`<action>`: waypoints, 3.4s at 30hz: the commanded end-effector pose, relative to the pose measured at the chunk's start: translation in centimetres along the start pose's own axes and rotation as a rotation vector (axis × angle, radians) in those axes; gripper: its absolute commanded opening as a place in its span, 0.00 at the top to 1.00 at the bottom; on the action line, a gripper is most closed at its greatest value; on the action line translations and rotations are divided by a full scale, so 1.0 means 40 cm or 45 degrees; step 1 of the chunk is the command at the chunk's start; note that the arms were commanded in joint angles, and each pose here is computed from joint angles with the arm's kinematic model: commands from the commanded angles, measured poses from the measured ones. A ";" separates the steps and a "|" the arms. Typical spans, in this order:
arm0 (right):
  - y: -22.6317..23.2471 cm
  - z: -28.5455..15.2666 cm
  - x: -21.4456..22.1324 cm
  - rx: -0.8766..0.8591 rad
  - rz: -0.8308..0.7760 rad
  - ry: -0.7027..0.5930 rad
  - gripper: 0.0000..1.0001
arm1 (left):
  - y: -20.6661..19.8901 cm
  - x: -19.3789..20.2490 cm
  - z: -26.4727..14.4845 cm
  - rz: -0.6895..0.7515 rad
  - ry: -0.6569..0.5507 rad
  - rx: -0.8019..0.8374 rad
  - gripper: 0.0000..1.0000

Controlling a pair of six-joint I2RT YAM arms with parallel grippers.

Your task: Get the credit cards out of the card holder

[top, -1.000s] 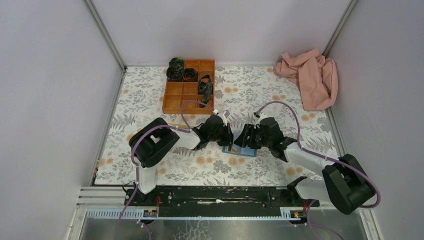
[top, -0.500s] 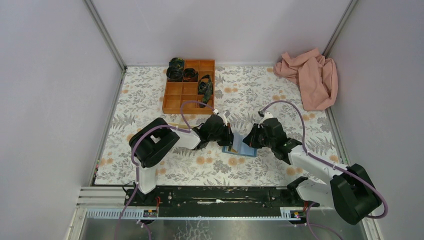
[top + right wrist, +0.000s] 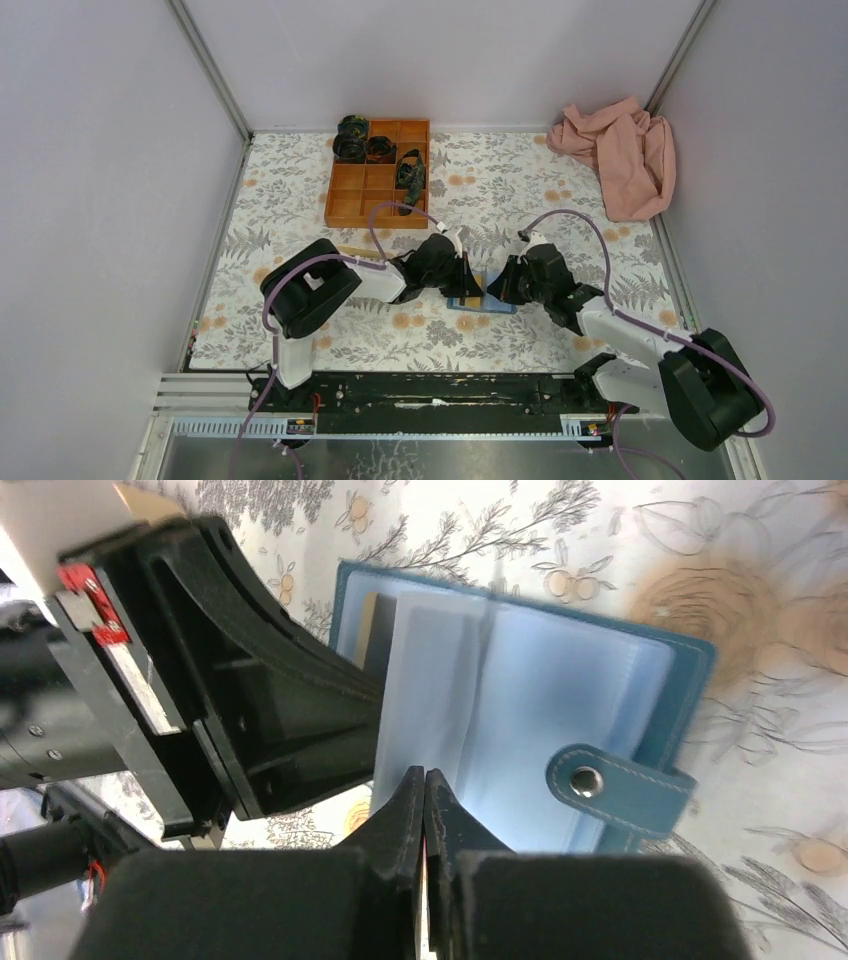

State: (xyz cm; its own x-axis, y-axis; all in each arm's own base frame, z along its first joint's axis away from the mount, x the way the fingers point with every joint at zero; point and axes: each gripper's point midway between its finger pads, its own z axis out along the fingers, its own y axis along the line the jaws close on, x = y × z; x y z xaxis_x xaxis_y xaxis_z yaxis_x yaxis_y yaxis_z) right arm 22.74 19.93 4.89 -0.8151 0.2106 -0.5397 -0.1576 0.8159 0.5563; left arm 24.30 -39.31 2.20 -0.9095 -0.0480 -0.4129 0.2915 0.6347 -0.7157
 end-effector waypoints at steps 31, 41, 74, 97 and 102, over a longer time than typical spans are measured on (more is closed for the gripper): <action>-0.148 -0.038 0.000 0.308 0.102 -0.231 1.00 | -0.068 -0.007 -0.045 0.108 -0.039 0.124 0.97; -0.105 -0.052 -0.046 0.256 0.063 -0.270 1.00 | -0.046 -0.036 -0.065 0.031 -0.110 0.155 0.80; -0.171 -0.010 -0.046 0.363 -0.008 -0.173 1.00 | -0.006 -0.041 -0.032 -0.113 -0.209 0.182 0.77; -0.157 0.009 -0.020 0.285 0.021 -0.107 1.00 | -0.020 -0.026 0.034 -0.125 -0.183 0.199 0.52; -0.156 0.014 -0.016 0.270 0.037 -0.093 1.00 | -0.043 -0.025 0.030 -0.176 -0.191 0.283 0.57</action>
State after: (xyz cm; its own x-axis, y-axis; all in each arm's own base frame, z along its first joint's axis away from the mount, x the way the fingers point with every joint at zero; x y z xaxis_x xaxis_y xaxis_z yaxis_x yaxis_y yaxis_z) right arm 25.10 14.82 2.09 -0.7520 0.2706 -0.6010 -0.0056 0.9092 0.4164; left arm 25.42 -40.89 3.26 -0.8927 -0.2271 -0.3893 0.2490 0.4715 -0.8460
